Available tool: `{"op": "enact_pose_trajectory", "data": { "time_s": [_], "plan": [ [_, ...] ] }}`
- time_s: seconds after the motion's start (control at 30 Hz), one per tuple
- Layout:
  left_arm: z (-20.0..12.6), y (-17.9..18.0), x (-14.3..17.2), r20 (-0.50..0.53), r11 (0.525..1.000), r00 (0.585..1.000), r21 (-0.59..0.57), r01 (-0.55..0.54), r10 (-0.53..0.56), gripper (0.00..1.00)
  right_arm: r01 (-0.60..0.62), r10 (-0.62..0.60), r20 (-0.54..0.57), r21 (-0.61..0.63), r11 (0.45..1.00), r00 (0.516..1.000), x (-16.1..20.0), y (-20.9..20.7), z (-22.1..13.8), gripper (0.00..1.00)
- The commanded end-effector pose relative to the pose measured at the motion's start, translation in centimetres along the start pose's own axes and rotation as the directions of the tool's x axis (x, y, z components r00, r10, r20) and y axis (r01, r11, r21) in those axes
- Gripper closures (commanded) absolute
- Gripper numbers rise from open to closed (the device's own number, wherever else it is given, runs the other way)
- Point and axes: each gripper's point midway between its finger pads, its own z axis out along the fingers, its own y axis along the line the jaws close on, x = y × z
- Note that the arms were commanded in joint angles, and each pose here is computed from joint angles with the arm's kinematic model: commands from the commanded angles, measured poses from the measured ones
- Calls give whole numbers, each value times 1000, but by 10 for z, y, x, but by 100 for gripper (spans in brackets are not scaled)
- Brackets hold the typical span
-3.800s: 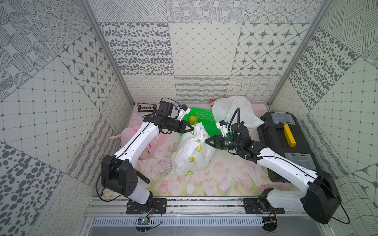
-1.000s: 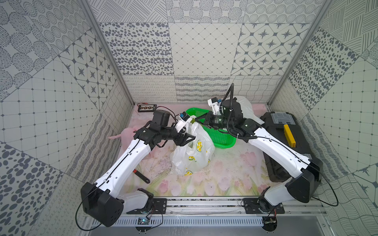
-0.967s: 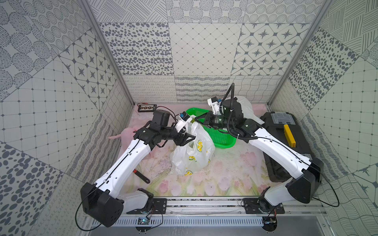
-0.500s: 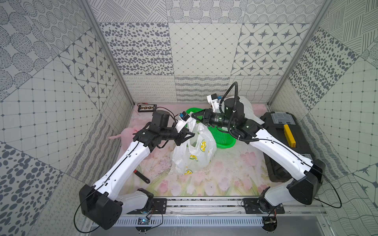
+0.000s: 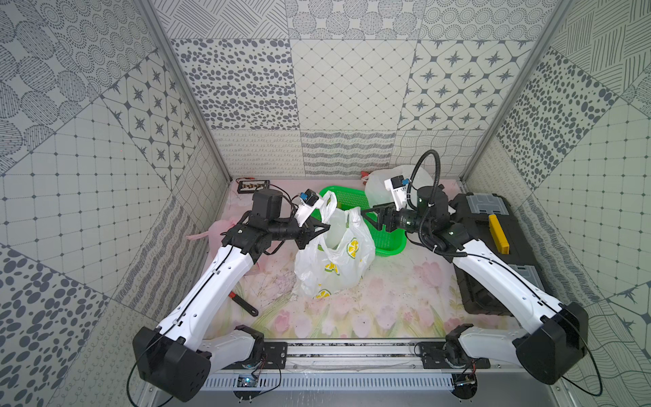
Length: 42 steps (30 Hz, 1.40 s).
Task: Place the pears into plastic bags & tie knots
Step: Adjust the plastic bag at the center of the board.
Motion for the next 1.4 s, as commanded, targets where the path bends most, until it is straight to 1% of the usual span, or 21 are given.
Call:
{"op": "enact_pose_trajectory", "data": {
  "time_s": [0.0,0.1,0.2,0.3,0.4,0.47,0.53,0.63,0.73,0.8,0.83,0.9,0.97,1.07,1.2,1.23,1.3,1.37],
  "plan": [
    [-5,-11,-7,28,996,999,83,-29,27,100,216,-215,57,-16,976,975,-6,-4,14,25],
    [-5,-10,-5,22,996,1000,86,-22,21,100,253,-251,91,-10,967,964,-4,-14,20,25],
    [-4,-11,-2,16,995,1000,101,-15,14,100,289,-278,121,-85,953,953,-3,-2,27,25],
    [-1,-12,-1,11,993,1000,121,-5,4,100,343,-332,116,-103,934,936,0,9,38,25],
    [0,-12,-1,4,991,1000,137,1,-2,100,333,-314,159,-116,936,936,-11,13,44,26],
    [1,-13,-1,3,989,1000,148,1,-2,100,317,-293,173,-136,939,940,-16,16,50,30],
    [1,-13,1,-5,989,1000,149,4,-3,100,310,-283,176,-150,939,943,-18,19,55,38],
    [1,-11,4,-19,990,1000,138,3,-1,100,278,-243,207,-161,947,948,-24,22,55,56],
    [1,-11,4,-21,991,1000,134,1,2,99,235,-191,232,-180,955,954,-27,25,51,83],
    [1,-8,2,-25,993,1000,118,10,-7,97,219,-178,226,-170,961,958,-25,28,49,96],
    [0,-7,-3,-26,994,1000,110,13,-10,95,214,-175,227,-160,964,958,-24,29,46,100],
    [-2,-2,-11,-32,996,999,79,32,-29,90,201,-169,222,-131,971,960,-21,33,37,100],
    [-3,-3,-15,-45,995,998,91,41,-37,88,205,-183,203,-92,974,962,-18,40,27,100],
    [0,-3,-9,-85,991,994,115,73,-63,89,236,-221,192,-60,970,956,-11,55,12,100],
    [9,2,5,-167,980,979,136,143,-120,92,245,-229,198,-63,967,953,-6,70,-4,100],
    [11,3,6,-173,978,976,140,155,-130,93,248,-232,193,-65,967,953,-5,72,-5,100],
    [13,-1,2,-169,966,974,187,180,-148,92,253,-235,178,-87,963,956,-1,78,-5,100],
    [14,-8,-8,-150,954,977,238,184,-151,89,267,-254,131,-93,959,958,3,81,1,100]
  ]
}}
